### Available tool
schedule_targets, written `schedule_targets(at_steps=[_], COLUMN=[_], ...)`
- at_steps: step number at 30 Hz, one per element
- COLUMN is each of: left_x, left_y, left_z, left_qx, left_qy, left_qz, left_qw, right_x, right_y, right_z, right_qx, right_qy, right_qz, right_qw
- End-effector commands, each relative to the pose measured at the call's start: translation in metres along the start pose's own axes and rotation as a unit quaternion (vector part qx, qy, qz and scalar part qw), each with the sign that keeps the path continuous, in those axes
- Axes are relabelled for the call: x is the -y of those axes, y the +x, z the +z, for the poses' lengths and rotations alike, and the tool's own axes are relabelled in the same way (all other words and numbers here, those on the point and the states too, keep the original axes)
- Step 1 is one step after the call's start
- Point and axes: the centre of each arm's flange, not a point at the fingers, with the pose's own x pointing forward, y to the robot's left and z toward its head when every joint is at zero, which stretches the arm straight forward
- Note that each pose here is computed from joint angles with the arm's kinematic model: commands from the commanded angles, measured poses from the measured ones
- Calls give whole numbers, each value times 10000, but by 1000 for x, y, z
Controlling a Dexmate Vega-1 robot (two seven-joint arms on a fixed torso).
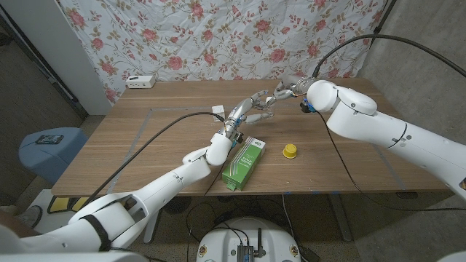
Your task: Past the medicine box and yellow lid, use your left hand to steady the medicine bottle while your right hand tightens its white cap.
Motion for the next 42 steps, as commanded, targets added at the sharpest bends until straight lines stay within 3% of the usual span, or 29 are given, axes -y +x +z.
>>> schedule_targets(at_steps=[1, 42], left_x=[1, 1], left_y=[-4, -9], left_z=[-1, 1], left_qx=[-21, -33], left_qy=[-8, -2], left_qz=[1, 77], left_qw=[10000, 10000], right_x=[-5, -8], right_y=[-2, 1], right_z=[-1, 6], right_qx=[-172, -232], right_qy=[-22, -41], right_qz=[-108, -140], right_qw=[9998, 9996])
